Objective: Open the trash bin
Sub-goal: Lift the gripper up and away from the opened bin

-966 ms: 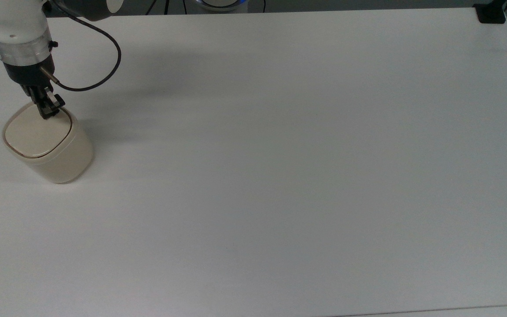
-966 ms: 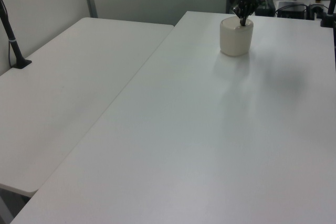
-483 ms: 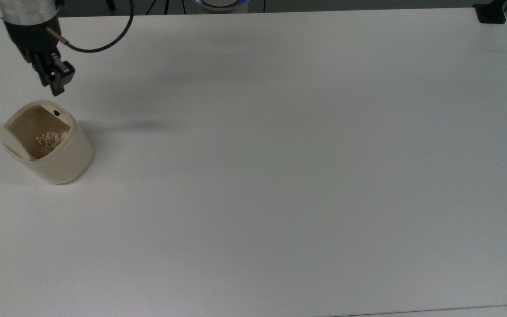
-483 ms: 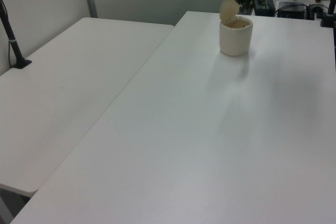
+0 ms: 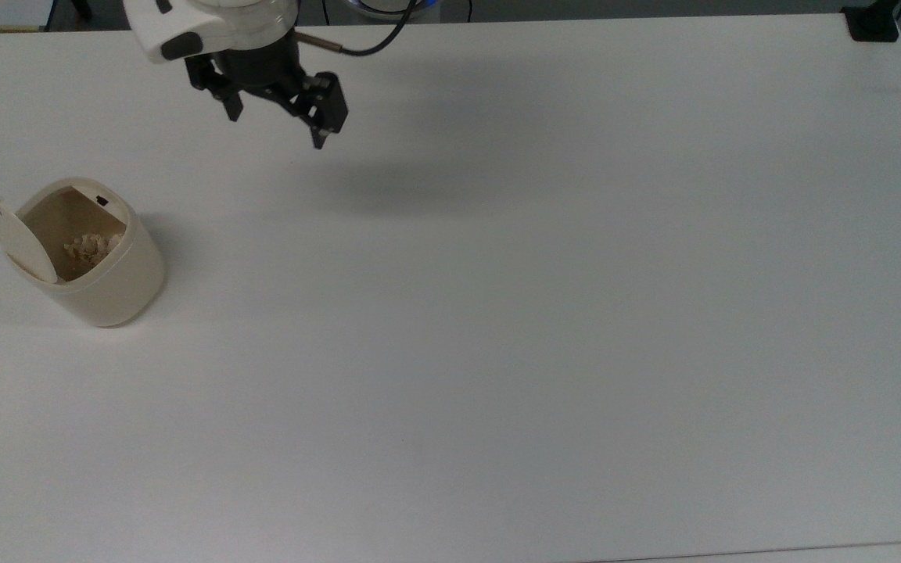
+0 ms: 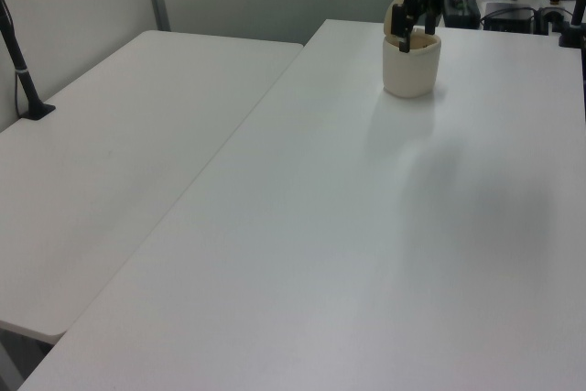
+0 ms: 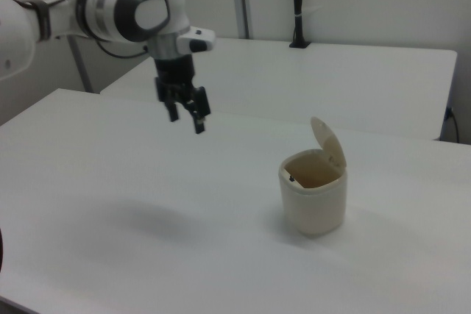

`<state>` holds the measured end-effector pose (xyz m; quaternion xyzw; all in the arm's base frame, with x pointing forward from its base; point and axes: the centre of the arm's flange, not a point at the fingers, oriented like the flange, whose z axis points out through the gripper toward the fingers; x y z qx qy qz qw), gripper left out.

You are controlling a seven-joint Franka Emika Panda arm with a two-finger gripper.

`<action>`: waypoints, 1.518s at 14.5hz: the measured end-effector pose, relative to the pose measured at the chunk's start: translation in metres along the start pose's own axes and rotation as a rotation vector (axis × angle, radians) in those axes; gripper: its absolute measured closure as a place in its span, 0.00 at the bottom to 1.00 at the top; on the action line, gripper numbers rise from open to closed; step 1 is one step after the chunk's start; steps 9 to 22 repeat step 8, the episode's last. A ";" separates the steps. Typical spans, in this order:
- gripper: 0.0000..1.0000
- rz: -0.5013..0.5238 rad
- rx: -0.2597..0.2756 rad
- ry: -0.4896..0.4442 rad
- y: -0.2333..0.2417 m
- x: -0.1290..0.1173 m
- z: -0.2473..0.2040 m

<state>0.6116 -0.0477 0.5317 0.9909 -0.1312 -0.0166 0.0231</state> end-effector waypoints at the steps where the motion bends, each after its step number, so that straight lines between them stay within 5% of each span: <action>1: 0.00 -0.055 0.025 -0.022 -0.003 -0.008 -0.008; 6: 0.00 -0.179 0.073 -0.031 -0.006 -0.042 -0.050; 22: 0.00 -0.184 0.072 -0.038 -0.009 -0.042 -0.047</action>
